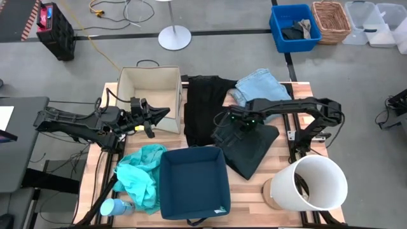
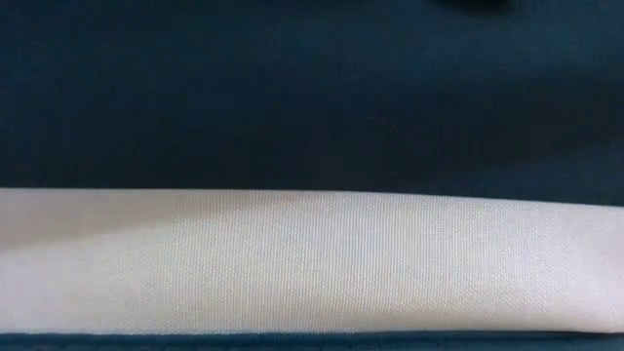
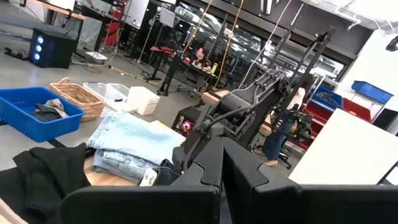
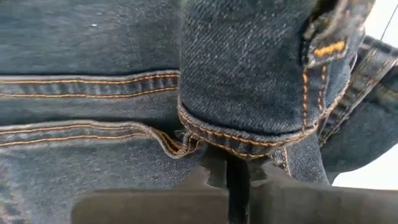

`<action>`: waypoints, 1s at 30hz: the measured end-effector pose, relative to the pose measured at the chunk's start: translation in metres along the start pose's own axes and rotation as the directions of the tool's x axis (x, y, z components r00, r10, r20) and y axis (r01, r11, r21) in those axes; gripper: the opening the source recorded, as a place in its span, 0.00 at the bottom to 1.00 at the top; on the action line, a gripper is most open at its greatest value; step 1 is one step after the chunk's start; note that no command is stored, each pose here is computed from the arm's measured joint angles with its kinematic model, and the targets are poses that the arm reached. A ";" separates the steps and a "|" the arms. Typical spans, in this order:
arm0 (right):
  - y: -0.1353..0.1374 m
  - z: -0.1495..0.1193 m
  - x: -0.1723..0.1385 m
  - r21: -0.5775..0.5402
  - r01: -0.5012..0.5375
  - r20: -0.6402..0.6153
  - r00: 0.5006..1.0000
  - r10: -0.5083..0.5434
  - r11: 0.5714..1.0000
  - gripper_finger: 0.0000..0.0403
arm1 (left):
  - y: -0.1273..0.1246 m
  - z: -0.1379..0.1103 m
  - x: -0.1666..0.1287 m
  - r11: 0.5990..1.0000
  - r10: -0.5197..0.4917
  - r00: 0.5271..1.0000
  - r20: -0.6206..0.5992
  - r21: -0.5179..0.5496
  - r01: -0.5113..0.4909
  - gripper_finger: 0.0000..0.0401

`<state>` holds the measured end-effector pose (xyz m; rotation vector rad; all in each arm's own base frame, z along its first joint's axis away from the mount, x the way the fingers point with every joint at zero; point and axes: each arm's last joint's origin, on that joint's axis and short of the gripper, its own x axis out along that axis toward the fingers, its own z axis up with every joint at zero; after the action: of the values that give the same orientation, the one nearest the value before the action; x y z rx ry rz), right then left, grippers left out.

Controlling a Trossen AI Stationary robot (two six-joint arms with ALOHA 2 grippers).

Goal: Sort clothes
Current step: Put the black denim jeans into the blue laundry bin

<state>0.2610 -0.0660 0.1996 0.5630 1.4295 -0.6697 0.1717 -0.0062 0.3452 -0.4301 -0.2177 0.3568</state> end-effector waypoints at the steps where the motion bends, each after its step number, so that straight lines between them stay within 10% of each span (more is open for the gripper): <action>1: -0.001 -0.001 0.001 0.001 0.005 -0.006 1.000 -0.005 1.000 0.03 | 0.000 0.000 0.000 1.000 0.000 1.000 0.000 0.000 0.000 0.00; 18: -0.025 0.002 -0.032 -0.009 0.100 0.242 0.966 -0.095 0.995 0.69 | 0.000 0.000 0.000 1.000 0.000 1.000 -0.001 0.003 0.000 0.00; 30: -0.040 0.018 0.001 -0.044 0.179 0.073 0.982 -0.176 0.983 0.76 | 0.001 -0.001 0.000 1.000 0.005 1.000 -0.013 0.010 -0.005 0.00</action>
<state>0.2450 -0.1070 0.2012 0.3714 1.4385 -0.7846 0.1720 -0.0062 0.3436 -0.4229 -0.2016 0.3598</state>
